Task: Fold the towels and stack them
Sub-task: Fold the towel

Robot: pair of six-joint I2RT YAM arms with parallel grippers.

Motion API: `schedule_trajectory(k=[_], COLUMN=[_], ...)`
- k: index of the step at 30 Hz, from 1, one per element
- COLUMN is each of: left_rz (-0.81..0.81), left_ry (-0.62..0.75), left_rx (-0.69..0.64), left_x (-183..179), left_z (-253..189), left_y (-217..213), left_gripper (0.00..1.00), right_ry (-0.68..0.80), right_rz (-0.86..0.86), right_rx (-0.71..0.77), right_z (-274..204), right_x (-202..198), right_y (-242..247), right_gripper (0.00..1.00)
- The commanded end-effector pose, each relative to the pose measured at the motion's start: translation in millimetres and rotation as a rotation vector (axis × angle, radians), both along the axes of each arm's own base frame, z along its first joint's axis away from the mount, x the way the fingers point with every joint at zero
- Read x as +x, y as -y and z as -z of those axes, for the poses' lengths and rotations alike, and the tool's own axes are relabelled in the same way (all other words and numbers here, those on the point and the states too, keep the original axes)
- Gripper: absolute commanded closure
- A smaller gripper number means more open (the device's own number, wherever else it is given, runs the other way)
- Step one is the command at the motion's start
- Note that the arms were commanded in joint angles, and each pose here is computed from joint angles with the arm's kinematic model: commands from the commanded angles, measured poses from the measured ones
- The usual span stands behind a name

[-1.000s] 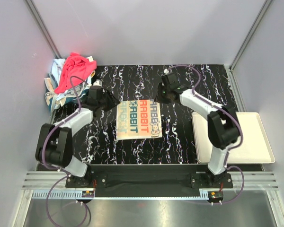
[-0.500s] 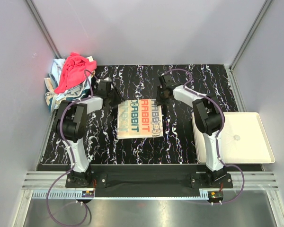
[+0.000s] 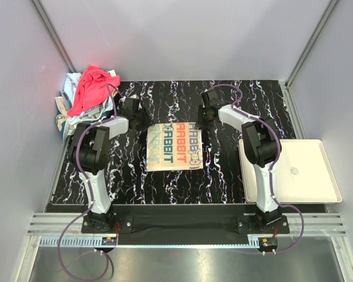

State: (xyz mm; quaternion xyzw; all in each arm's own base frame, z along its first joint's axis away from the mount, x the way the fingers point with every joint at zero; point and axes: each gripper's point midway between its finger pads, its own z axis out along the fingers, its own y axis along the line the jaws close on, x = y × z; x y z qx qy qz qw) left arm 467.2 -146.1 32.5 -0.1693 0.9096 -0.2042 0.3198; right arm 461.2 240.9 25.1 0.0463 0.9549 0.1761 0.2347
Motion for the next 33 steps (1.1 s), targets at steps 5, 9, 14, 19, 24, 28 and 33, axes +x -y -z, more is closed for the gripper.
schedule_trajectory(k=[5, 9, 14, 19, 24, 28, 33], left_rz=[-0.002, 0.010, 0.043, 0.081, 0.103, 0.103, 0.090], left_ry=[0.117, 0.087, 0.057, 0.014, -0.016, -0.034, -0.041], left_rx=[0.053, 0.087, 0.118, 0.116, 0.130, 0.133, 0.157], left_x=[23.9, 13.5, 6.0, 4.4, 3.6, 4.5, 4.4], left_z=[-64.4, -63.8, -51.0, -29.5, -13.0, -2.1, 1.3], left_y=[-8.4, -11.8, -11.6, -4.0, 0.8, 0.5, -3.8], left_gripper=[0.56, 0.56, 0.54, 0.53, 0.53, 0.53, 0.53], right_ry=[0.124, 0.121, 0.126, 0.125, 0.107, 0.095, 0.088], right_rz=[0.013, 0.015, 0.012, 0.003, -0.008, -0.013, 0.002], right_rx=[-0.047, -0.067, -0.078, -0.082, -0.098, -0.104, -0.137], right_z=[-45.9, -38.6, -36.5, -31.1, -18.2, -8.2, 1.4], right_x=[24.3, 27.0, 27.3, 32.6, 34.1, 34.1, 34.8], right_y=[10.6, 12.7, 14.4, 12.2, 11.5, 11.3, 17.9], right_gripper=[0.66, 0.64, 0.59, 0.57, 0.56, 0.56, 0.57])
